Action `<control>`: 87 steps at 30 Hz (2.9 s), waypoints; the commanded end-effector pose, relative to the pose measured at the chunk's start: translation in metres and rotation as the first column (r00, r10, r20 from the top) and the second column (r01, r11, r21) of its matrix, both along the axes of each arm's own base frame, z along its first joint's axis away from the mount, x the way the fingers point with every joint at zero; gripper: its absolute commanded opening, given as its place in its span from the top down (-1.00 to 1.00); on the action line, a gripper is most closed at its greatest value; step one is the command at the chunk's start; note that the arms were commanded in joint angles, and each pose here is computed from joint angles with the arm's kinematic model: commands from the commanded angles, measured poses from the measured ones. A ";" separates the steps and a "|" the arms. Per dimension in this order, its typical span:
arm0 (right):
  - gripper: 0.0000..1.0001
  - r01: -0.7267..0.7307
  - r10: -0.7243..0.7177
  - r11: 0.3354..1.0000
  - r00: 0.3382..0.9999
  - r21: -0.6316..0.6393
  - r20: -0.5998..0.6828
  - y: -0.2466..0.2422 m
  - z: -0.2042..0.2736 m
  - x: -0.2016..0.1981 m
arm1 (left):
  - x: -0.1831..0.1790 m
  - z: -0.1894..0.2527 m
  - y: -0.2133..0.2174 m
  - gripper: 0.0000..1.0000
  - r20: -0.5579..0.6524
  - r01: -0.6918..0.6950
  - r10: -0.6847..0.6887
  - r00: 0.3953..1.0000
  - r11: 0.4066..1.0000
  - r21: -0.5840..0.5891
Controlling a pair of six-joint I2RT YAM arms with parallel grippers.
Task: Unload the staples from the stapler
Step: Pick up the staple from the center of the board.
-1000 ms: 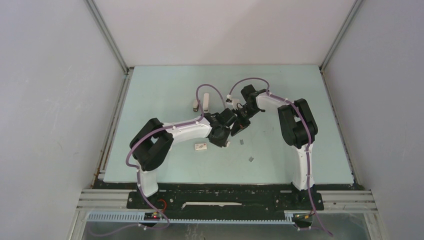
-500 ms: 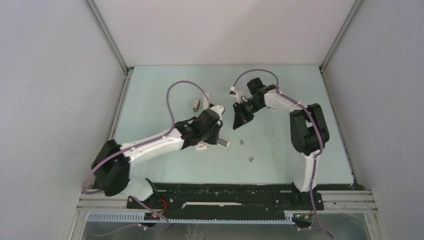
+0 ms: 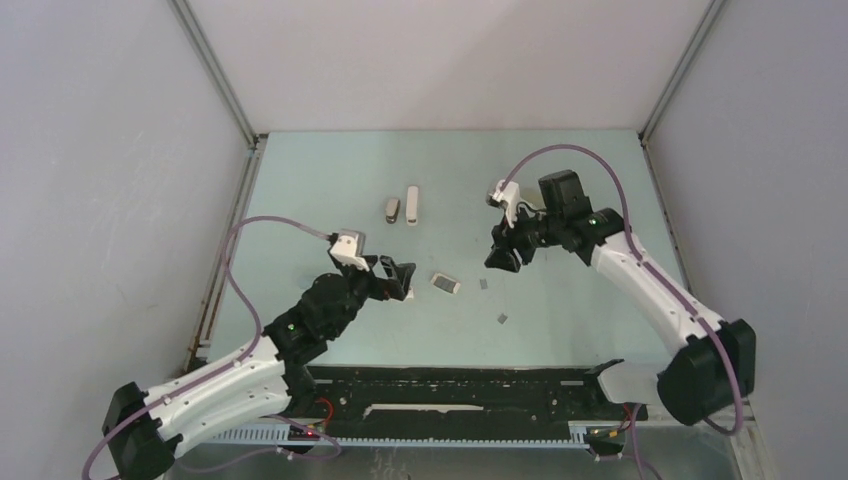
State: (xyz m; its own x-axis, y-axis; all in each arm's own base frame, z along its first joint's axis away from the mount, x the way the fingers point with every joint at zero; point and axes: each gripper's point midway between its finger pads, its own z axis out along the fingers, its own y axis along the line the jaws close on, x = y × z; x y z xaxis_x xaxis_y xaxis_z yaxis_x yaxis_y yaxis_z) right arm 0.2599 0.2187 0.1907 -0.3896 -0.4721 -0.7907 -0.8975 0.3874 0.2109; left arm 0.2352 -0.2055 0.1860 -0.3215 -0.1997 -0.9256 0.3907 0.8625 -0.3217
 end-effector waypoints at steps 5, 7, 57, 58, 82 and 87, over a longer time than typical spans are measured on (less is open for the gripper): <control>-0.32 0.024 -0.024 1.000 1.000 -0.012 0.013 -0.022 -0.016 -0.015 | 0.003 -0.004 0.023 -1.00 0.065 -0.114 0.125 0.990 0.980 -0.161; -0.30 -0.008 0.006 0.998 0.999 -0.061 -0.033 -0.027 -0.031 -0.025 | 0.000 -0.013 0.023 -1.00 0.059 -0.104 0.116 0.992 0.979 -0.174; -0.08 -0.673 0.814 0.505 0.579 -0.540 0.039 -0.040 -0.178 -0.064 | -0.020 -0.054 0.031 -1.00 0.018 -0.073 0.081 0.997 0.957 -0.280; -0.04 -0.678 0.816 0.499 0.577 -0.539 0.030 -0.039 -0.179 -0.065 | -0.020 -0.055 0.031 -1.00 0.017 -0.073 0.081 0.997 0.957 -0.281; 0.66 -0.669 0.824 0.489 0.564 -0.560 0.046 -0.023 -0.178 -0.061 | -0.022 -0.052 0.033 -1.00 0.013 -0.078 0.085 0.996 0.953 -0.292; 0.70 -0.657 0.837 0.494 0.537 -0.569 0.106 -0.017 -0.163 -0.056 | -0.023 -0.051 0.034 -1.00 0.012 -0.078 0.085 0.996 0.953 -0.291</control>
